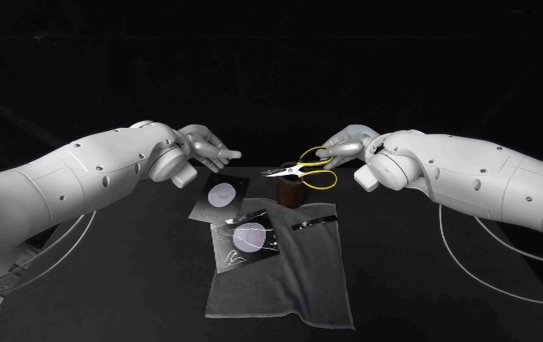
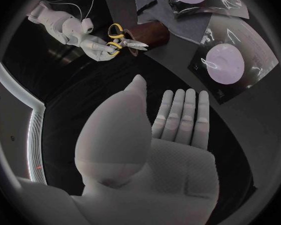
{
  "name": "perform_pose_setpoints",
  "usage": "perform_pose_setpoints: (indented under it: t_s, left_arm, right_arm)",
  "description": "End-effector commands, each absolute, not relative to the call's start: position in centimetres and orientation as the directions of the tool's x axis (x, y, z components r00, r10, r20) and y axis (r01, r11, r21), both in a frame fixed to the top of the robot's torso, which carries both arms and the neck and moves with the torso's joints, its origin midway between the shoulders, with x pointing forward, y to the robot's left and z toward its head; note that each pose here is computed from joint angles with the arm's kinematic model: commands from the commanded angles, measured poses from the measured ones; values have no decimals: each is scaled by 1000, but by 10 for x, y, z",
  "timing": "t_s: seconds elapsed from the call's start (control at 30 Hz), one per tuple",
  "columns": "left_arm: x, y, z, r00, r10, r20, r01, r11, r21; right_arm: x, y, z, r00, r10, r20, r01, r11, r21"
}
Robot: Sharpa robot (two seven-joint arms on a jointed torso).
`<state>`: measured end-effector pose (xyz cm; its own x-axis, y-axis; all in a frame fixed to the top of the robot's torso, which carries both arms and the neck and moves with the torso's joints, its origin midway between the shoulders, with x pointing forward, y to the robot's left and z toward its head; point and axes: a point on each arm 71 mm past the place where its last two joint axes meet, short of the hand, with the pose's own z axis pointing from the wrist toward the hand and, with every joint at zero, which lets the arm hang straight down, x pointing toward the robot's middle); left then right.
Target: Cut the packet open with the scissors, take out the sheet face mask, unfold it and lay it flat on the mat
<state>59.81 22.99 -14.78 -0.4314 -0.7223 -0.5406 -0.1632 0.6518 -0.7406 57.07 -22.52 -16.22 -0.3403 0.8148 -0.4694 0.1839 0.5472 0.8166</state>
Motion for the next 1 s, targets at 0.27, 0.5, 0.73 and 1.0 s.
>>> perform_pose_setpoints:
  t_s: [0.27, 0.5, 0.73, 1.0]
  left_arm:
    - [590, 244, -137, -315, -823, -474, -88, 522, -848]
    - [580, 249, -138, -325, -830, -453, -80, 501, -862]
    - [575, 253, -143, -334, -832, -443, -89, 496, -864]
    - [573, 252, -147, -343, -833, -433, -98, 491, -866]
  right_arm:
    - [568, -226, -167, -269, 837, -476, 257, 539, 802]
    - [567, -225, -171, -249, 845, -474, 277, 531, 801]
    - [565, -223, -176, -286, 835, -469, 288, 542, 789]
    - [562, -219, -180, -324, 826, -461, 294, 552, 781]
